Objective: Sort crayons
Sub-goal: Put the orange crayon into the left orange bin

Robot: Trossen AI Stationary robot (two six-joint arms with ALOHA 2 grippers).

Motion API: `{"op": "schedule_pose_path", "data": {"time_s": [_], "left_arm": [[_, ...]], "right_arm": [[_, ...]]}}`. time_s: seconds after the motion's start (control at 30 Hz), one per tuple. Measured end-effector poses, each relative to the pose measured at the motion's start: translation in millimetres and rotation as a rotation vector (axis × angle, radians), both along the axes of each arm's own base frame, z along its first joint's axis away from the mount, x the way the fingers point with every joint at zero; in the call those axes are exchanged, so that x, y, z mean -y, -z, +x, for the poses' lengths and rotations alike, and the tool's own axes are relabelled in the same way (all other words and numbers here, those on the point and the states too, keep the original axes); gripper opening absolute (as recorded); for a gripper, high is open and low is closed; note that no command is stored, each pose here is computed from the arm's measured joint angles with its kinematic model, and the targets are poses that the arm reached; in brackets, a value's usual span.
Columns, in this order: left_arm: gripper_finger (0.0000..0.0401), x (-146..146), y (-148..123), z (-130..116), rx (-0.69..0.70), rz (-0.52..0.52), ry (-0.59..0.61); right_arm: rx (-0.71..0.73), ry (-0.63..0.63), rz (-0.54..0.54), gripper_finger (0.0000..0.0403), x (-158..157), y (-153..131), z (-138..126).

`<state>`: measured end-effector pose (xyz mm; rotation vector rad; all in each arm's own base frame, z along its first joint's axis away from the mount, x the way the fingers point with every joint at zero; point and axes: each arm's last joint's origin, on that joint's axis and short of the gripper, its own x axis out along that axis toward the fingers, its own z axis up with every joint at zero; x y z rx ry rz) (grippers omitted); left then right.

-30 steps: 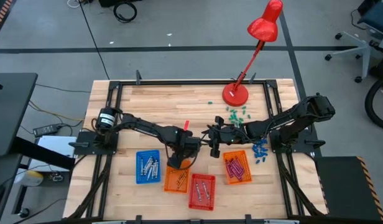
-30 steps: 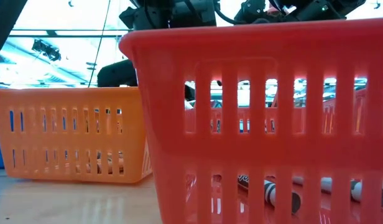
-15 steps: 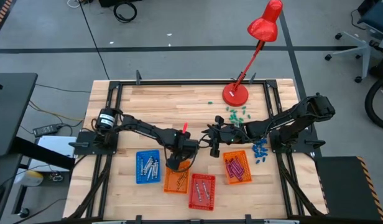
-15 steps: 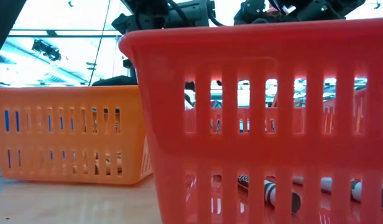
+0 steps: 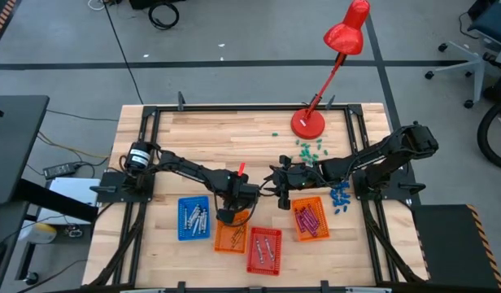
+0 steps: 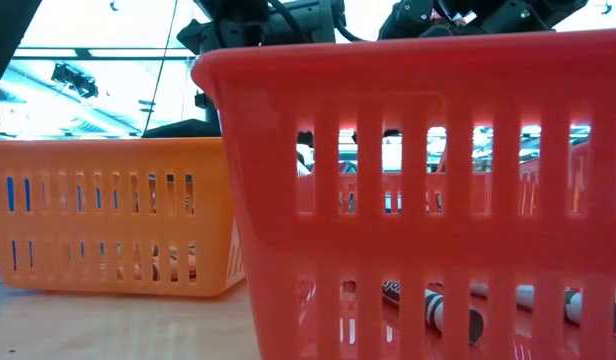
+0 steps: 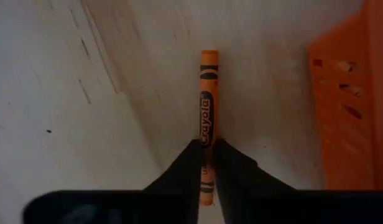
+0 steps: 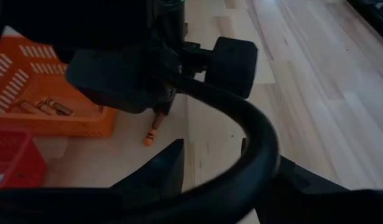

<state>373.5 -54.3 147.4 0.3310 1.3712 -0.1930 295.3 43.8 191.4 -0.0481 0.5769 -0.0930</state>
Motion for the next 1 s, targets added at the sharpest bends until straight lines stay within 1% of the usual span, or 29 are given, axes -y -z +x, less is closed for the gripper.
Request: {"op": "schedule_pose_path", "data": {"time_s": [0.07,0.13,0.23,0.43,0.6,0.73,0.93,1.0], "left_arm": [[0.0026,-0.3,0.0,0.0,0.001,0.004,-0.003],[0.0014,-0.7,-0.4,0.1,0.003,0.008,-0.005],[0.0013,-1.9,-0.6,0.3,0.010,0.044,-0.016],[0.0016,-5.6,-2.1,-1.7,0.004,0.153,-0.035],[0.0010,-8.8,-6.8,-3.3,0.011,0.176,-0.042],[0.0006,-11.5,-15.3,-3.6,0.041,0.172,-0.052],[0.0006,-13.5,-19.4,-4.1,0.052,0.174,-0.060],[0.0008,-16.8,-20.1,-3.1,0.066,0.230,-0.075]], "right_arm": [[-0.002,-0.007,0.004,0.0164,-0.2,0.1,-0.1],[-0.007,-0.008,0.004,0.0164,-0.2,0.5,-0.3],[-0.022,-0.009,0.002,0.0164,-0.1,1.7,-1.1],[-0.071,-0.008,-0.008,0.0164,0.4,5.0,-4.3],[-0.074,-0.008,-0.014,0.0164,0.6,5.2,-4.6],[-0.070,-0.008,-0.015,0.0164,0.8,4.8,-4.2],[-0.069,-0.006,-0.017,0.0164,0.9,4.6,-4.2],[-0.062,0.033,-0.045,0.0164,2.3,4.2,-4.2]]}}
